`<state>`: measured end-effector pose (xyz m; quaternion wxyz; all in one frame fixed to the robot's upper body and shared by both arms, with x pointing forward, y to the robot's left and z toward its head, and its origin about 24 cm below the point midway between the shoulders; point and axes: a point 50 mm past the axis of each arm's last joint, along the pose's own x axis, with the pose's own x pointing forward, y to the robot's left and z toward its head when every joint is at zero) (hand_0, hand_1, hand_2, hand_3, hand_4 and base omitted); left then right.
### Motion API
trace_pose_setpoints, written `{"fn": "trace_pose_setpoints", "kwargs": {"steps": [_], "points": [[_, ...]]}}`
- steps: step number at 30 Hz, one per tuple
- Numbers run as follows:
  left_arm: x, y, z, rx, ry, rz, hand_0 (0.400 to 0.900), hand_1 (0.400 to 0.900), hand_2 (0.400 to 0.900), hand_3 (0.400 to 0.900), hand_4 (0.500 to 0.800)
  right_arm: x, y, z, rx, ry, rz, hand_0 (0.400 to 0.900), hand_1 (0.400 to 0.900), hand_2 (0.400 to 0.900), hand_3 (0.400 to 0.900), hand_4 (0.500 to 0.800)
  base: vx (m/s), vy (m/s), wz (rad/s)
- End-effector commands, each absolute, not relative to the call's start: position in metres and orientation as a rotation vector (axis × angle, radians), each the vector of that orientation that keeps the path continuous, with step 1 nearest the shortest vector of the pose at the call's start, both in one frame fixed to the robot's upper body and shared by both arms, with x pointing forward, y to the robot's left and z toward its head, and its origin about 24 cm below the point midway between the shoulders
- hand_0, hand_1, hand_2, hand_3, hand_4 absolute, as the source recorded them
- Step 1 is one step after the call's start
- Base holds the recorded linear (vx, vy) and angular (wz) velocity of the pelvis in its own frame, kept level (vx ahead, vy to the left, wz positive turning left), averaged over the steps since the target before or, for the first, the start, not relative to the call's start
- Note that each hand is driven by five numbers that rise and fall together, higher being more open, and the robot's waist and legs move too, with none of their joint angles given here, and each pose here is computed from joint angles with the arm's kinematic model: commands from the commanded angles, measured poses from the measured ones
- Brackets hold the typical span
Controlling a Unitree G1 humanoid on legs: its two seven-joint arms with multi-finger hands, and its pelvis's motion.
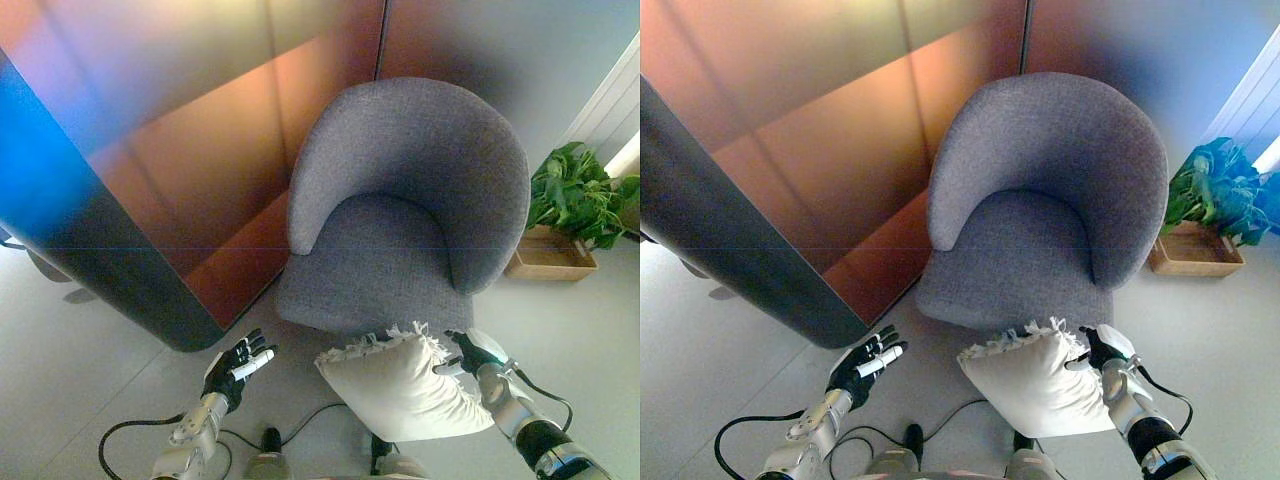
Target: Pick up the pillow and put it on the sofa.
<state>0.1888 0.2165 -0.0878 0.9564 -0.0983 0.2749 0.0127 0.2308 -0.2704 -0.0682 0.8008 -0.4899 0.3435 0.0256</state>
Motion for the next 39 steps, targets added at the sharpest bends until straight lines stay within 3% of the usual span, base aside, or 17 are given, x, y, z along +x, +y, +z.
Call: {"fn": "trace_pose_setpoints", "kwargs": {"steps": [1, 19, 39], "points": [[0.220, 0.218, -0.058, -0.147, 0.384, -0.028, 0.900, 0.900, 0.900, 0.900, 0.800, 0.258, -0.284, -0.036, -1.149, 0.605, -0.007, 0.900, 0.900, 0.900, 0.900, 0.800, 0.000, 0.000, 0.00], [0.227, 0.221, -0.052, -0.162, 0.355, 0.006, 0.900, 0.900, 0.900, 0.900, 0.800, 0.263, -0.288, -0.035, -1.152, 0.624, -0.020, 0.900, 0.900, 0.900, 0.900, 0.800, -0.007, 0.000, 0.00], [0.281, 0.206, -0.002, -0.179, 0.143, -0.036, 0.900, 0.900, 0.900, 0.900, 0.800, 0.330, -0.292, 0.034, -1.176, 0.479, -0.174, 0.900, 0.900, 0.900, 0.900, 0.800, -0.121, 0.000, -0.01]]}}
